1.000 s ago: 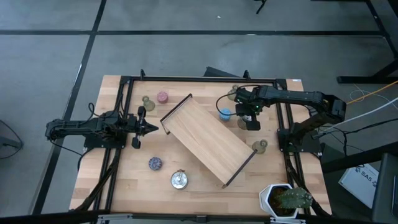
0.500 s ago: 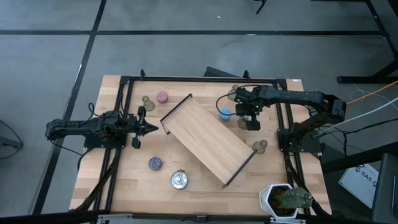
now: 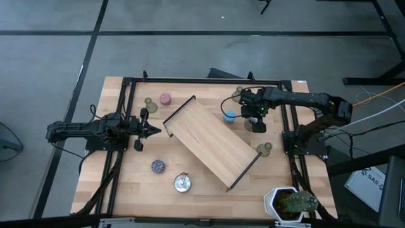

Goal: Pick & Place candle stick holders
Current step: Put the top silver scented candle can on the shelf

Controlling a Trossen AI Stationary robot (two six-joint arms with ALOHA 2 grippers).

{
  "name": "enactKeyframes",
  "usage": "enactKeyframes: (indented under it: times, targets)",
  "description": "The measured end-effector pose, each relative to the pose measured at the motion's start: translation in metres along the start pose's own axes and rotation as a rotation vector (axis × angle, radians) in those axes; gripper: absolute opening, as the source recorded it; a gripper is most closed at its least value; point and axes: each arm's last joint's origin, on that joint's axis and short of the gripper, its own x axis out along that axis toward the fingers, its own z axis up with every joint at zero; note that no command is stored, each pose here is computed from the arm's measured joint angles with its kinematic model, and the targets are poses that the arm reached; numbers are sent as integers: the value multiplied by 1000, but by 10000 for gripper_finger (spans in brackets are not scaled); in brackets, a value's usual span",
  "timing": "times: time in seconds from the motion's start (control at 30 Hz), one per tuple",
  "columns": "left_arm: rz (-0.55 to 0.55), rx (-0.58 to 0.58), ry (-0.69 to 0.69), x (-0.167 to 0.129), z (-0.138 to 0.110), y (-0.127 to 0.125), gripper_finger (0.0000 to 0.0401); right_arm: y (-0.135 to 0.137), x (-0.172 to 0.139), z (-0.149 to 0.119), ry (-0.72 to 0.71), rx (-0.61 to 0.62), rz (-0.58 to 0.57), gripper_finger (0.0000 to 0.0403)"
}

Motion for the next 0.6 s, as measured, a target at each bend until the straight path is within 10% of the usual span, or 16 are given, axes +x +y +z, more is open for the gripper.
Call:
enactKeyframes:
  times: [0.6]
  targets:
    - [0, 0, 0, 0, 0, 0, 4, -1, -65, 12, -48, 46, -15, 366]
